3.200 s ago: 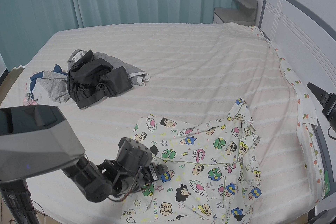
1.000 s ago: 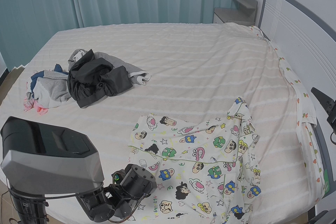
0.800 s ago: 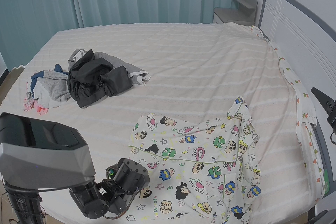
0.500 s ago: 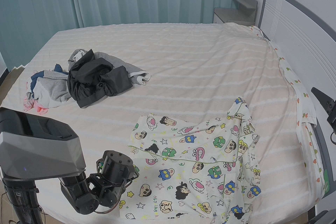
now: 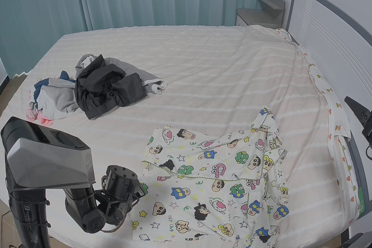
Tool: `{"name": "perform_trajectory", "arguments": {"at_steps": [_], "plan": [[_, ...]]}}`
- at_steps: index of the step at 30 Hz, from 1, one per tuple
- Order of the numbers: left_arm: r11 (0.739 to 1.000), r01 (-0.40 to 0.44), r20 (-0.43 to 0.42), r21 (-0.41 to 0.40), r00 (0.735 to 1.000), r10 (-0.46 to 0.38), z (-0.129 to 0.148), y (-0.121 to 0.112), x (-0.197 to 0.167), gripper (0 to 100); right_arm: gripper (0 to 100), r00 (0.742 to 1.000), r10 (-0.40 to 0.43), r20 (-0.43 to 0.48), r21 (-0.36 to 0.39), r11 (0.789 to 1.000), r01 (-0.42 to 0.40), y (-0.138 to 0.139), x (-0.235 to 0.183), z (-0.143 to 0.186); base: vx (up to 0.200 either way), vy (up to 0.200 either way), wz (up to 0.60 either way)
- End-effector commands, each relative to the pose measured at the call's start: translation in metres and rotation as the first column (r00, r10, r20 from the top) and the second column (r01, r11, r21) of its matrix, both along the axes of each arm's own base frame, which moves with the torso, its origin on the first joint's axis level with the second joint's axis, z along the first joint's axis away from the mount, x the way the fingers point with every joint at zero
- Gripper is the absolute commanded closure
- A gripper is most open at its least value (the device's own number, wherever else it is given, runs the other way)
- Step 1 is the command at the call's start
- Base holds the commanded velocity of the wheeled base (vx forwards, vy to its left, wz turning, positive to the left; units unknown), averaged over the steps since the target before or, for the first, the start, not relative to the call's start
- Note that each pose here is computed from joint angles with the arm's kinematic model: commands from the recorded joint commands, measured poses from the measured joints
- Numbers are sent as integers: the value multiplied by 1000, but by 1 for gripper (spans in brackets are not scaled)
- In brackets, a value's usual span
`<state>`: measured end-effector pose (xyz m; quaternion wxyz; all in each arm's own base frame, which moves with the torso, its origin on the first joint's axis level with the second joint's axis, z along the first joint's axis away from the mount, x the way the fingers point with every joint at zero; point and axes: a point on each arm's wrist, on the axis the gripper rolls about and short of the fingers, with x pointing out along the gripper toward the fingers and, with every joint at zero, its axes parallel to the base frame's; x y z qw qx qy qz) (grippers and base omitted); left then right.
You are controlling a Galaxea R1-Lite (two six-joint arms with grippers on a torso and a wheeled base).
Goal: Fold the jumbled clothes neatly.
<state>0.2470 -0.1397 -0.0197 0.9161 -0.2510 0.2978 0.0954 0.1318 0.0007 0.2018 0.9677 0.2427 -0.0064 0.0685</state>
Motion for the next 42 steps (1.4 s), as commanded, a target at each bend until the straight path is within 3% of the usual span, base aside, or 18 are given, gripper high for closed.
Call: {"name": "perform_trajectory", "arguments": {"at_steps": [1,4,5,12,14,18,21,24,26,31,32,42], "plan": [[1000,14,-20,-12,1000,-14,-3,1,0,100,0,1000,-1,0,2,1000,1,0,0,0,0,0,0],[999,25,-26,-20,999,-26,-3,1,0,100,0,1000,1,-2,0,1000,-1,0,1,0,0,0,0],[999,25,-25,-21,999,-26,-3,1,0,0,0,1000,1,-2,0,1000,-1,0,1,0,0,0,0],[999,-17,6,-30,1000,17,3,10,9,0,0,1000,1,-3,0,1000,-1,0,0,-1,0,0,0],[998,-34,84,-58,996,39,17,17,17,0,0,1000,1,-3,0,1000,-1,0,0,-1,0,0,0],[998,-1,139,-64,990,10,26,18,27,0,0,1000,-1,-3,0,1000,1,0,0,-1,0,0,0],[991,64,176,-115,983,-43,31,8,44,0,0,1000,1,-2,0,1000,-1,0,0,0,0,0,0],[987,94,174,-132,982,-70,27,3,52,0,0,1000,-1,3,-1,1000,1,0,-1,0,0,0,0],[985,118,129,-129,986,-101,11,-4,57,0,0,1000,1,12,-2,1000,-1,0,-3,2,0,0,0],[984,116,92,-135,990,-104,-4,-9,59,0,0,1000,1,11,-2,1000,-1,0,-2,1,0,0,0],[980,95,81,-177,993,-82,-9,-13,60,0,0,1000,1,5,-1,1000,-1,0,-1,0,0,0,0],[959,62,134,-276,991,-25,-1,-20,74,0,0,1000,1,5,-1,1000,-1,0,-1,0,0,0,0]]}}
